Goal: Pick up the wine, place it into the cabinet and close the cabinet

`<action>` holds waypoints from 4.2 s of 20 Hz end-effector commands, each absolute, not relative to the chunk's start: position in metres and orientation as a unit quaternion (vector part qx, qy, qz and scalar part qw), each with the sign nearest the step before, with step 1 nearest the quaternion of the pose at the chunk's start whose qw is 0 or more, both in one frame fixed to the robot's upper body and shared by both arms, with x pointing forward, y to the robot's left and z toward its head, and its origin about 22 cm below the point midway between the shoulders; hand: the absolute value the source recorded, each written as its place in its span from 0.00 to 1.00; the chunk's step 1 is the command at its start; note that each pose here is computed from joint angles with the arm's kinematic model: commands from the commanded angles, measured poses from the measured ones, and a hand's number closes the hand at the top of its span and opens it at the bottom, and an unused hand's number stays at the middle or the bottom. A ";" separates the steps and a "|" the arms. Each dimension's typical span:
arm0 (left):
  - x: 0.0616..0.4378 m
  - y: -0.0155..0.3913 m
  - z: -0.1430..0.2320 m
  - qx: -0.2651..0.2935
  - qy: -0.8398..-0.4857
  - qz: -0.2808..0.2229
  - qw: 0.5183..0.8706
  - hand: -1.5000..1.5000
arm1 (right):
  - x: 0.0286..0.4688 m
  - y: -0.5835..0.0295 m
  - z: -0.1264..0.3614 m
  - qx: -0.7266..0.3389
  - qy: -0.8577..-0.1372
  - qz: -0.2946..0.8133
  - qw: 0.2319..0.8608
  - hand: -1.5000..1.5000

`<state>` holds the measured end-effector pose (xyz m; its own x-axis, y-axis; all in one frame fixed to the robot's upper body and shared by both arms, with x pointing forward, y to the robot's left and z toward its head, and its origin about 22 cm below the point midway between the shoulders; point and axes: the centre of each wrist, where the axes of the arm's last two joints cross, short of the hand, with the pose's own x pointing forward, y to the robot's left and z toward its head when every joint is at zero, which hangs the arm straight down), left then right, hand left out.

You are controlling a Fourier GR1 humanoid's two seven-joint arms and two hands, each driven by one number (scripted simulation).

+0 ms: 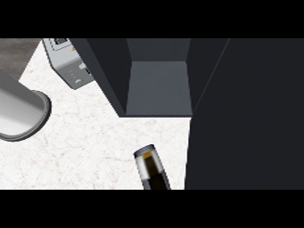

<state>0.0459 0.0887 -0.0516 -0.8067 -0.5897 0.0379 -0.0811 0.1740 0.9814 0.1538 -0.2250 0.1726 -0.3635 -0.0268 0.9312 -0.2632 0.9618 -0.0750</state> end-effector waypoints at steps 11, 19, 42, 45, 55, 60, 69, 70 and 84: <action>-0.014 0.042 -0.083 0.165 -0.701 -0.640 0.268 0.00 | 0.131 -0.219 0.191 0.106 -0.824 0.113 0.546 0.00; 0.009 0.024 -0.074 0.182 -0.698 -0.637 0.273 0.00 | 0.133 -0.222 0.192 0.099 -0.820 0.115 0.552 0.00; 0.071 0.053 -0.078 0.200 -0.701 -0.626 0.278 0.00 | 0.111 -0.223 0.222 0.093 -0.820 0.120 0.552 0.00; 0.091 0.048 -0.086 0.186 -0.691 -0.632 0.297 0.00 | 0.122 -0.217 0.216 0.101 -0.821 0.108 0.552 0.00; 0.110 0.050 -0.087 0.193 -0.696 -0.626 0.293 0.00 | 0.138 -0.225 0.213 0.105 -0.820 0.112 0.551 0.00; 0.125 0.071 -0.095 0.194 -0.691 -0.630 0.296 0.00 | 0.126 -0.213 0.221 0.102 -0.820 0.109 0.552 0.00; 0.155 0.082 -0.081 0.190 -0.691 -0.626 0.307 0.00 | 0.123 -0.226 0.214 0.101 -0.824 0.118 0.545 0.00; 0.155 0.084 -0.091 0.202 -0.689 -0.626 0.304 0.00 | 0.135 -0.219 0.212 0.101 -0.818 0.122 0.553 0.00; 0.167 0.096 -0.097 0.170 -0.691 -0.622 0.326 0.00 | 0.116 -0.219 0.222 0.096 -0.822 0.121 0.548 0.00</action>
